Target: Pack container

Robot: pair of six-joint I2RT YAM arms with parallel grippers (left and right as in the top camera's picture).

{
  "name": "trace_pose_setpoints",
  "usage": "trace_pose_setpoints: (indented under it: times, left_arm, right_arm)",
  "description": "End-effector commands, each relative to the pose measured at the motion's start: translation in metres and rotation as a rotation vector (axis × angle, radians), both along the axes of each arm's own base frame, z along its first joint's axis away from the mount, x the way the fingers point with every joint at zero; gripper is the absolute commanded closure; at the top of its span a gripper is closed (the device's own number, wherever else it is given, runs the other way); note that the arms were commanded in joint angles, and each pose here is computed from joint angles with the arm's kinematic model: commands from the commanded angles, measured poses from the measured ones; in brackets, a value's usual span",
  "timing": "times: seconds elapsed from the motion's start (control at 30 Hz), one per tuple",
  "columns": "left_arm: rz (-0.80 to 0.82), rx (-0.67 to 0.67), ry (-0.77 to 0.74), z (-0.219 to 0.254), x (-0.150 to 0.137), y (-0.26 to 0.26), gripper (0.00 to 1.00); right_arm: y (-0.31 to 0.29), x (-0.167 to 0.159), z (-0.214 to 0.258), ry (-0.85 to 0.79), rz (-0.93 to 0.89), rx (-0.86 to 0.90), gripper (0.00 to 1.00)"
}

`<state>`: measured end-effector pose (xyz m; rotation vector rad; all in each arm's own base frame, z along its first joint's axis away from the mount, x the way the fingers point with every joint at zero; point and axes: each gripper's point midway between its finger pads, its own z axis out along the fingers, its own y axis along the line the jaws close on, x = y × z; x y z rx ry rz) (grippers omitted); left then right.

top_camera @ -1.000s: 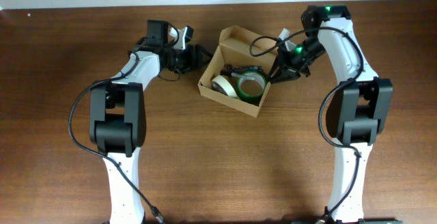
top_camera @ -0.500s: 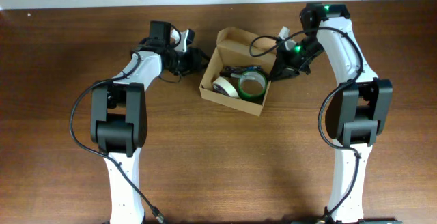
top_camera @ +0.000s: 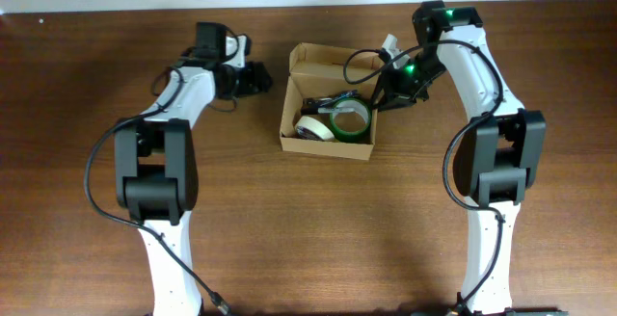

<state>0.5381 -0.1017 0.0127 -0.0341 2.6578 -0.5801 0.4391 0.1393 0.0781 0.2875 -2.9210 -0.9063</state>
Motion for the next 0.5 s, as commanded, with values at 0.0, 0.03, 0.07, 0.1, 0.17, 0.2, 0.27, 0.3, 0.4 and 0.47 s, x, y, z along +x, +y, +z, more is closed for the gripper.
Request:
trace_pose_setpoints:
  times: [0.0, 0.03, 0.07, 0.1, 0.17, 0.2, 0.27, 0.3, 0.4, 0.47]
  left_arm:
    - [0.092, 0.293, 0.052, -0.037, -0.006, 0.07, 0.32]
    - [0.093, 0.325, 0.043, -0.034, -0.004, 0.077, 0.32]
    - [0.091, 0.367, 0.03, -0.03, 0.0, 0.085, 0.32]
    - [0.086, 0.402, 0.02, -0.026, 0.002, 0.09, 0.31]
    - [0.073, 0.483, -0.005, -0.012, 0.009, 0.103, 0.31]
    - [0.06, 0.518, -0.022, -0.002, 0.014, 0.107, 0.31]
    - [0.037, 0.561, -0.057, 0.018, 0.022, 0.111, 0.32]
    - [0.032, 0.565, -0.074, 0.03, 0.026, 0.111, 0.32]
    - [0.037, 0.557, -0.125, 0.071, 0.034, 0.107, 0.38]
    - [0.031, 0.537, -0.162, 0.1, 0.036, 0.1, 0.47]
  right_arm:
    - [-0.002, -0.003, -0.015, 0.009, 0.035, -0.038, 0.76]
    - [-0.003, -0.003, -0.016, 0.007, 0.036, -0.043, 0.76]
    - [-0.004, -0.002, -0.017, 0.006, 0.037, -0.054, 0.76]
    - [-0.006, -0.003, -0.018, 0.005, 0.038, -0.062, 0.76]
    - [-0.007, -0.002, -0.018, 0.004, 0.039, -0.073, 0.76]
    - [-0.008, -0.002, -0.019, 0.004, 0.039, -0.076, 0.76]
    - [-0.008, -0.002, -0.019, 0.004, 0.039, -0.078, 0.76]
    - [-0.008, -0.002, -0.019, 0.003, 0.039, -0.078, 0.76]
    - [-0.008, -0.002, -0.019, 0.004, 0.039, -0.078, 0.76]
    - [-0.008, -0.002, -0.019, 0.004, 0.039, -0.078, 0.76]
